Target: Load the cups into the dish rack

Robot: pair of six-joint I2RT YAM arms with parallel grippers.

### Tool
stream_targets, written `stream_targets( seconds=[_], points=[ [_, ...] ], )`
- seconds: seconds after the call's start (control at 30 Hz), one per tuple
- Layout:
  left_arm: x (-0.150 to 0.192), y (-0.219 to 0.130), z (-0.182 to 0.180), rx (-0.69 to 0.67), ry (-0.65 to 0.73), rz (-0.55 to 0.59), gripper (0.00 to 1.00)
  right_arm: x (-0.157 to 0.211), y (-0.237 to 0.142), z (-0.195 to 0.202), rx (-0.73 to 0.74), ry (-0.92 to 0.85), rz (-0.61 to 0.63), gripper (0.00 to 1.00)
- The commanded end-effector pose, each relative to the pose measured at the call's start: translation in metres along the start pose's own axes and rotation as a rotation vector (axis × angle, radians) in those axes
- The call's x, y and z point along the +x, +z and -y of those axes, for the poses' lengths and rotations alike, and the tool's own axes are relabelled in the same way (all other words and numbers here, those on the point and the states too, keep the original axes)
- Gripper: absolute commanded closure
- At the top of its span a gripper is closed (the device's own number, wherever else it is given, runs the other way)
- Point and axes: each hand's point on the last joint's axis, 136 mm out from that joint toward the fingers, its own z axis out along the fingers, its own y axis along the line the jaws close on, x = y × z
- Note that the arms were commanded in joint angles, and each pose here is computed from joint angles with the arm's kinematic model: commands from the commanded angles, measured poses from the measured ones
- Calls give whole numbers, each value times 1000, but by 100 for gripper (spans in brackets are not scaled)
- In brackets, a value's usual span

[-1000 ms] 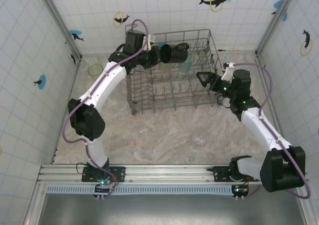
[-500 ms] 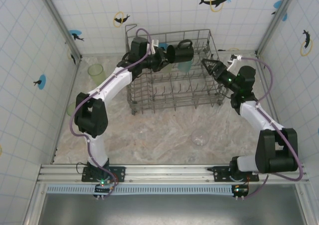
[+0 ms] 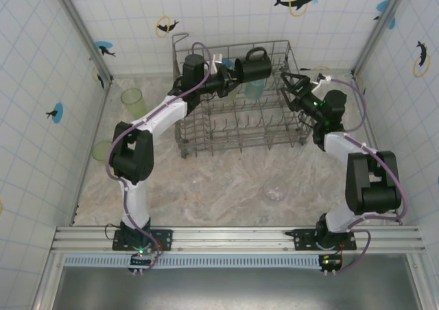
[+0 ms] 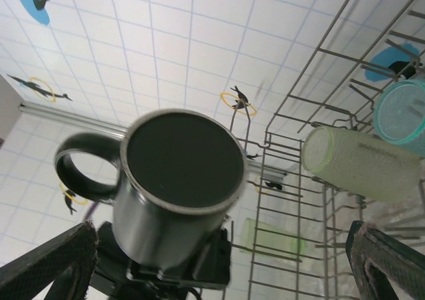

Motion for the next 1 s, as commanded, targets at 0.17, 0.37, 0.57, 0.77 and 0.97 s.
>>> stream_targets(
  seconds=[0.17,0.37,0.57,0.77,0.97],
  points=[
    [-1,3,45,151,98,-83,100,-9,25,-35,-154,76,-54,0],
    [0,6,42,153,93,-102,100,-4,38,-18,-109,123,-102,0],
    [2,9,43,166,90,-134,100,-3,46,-11,-80,126,-129,0],
    [2,11,41,169,86,-146,100,4,53,-18,-95,127,-155,0],
    [5,13,40,171,85,-156,100,10,61,-16,-98,153,-167,1]
  ],
)
